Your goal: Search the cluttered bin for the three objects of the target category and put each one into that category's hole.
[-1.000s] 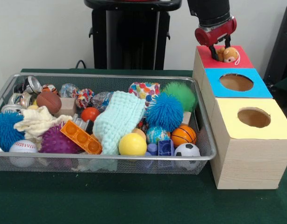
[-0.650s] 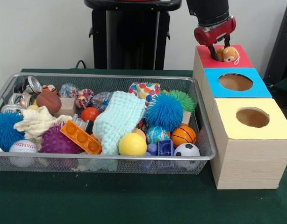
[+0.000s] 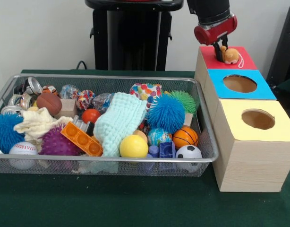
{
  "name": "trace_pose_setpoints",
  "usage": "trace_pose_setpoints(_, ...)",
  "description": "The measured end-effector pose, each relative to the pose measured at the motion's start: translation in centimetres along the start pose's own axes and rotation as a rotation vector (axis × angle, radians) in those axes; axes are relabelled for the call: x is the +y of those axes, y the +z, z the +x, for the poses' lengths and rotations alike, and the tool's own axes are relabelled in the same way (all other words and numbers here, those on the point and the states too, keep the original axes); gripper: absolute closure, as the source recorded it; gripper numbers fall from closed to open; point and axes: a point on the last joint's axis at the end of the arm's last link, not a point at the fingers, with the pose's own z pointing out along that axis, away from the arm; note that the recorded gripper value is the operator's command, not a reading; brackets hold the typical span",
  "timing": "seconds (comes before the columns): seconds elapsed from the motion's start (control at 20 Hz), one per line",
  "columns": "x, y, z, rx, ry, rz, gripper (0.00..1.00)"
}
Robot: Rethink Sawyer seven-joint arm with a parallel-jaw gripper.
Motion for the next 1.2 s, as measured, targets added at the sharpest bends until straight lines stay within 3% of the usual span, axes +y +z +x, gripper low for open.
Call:
trace_pose_setpoints(0.5, -0.2, -1.2, 0.0, 0.005, 0.018, 0.001, 1.00)
trace_pose_setpoints(0.55, -0.3, -1.4, -0.2, 0.002, 0.024, 0.006, 0.00)
trace_pose_setpoints(1.2, -0.8, -2.5, -1.4, -0.023, 0.039, 0.035, 0.00)
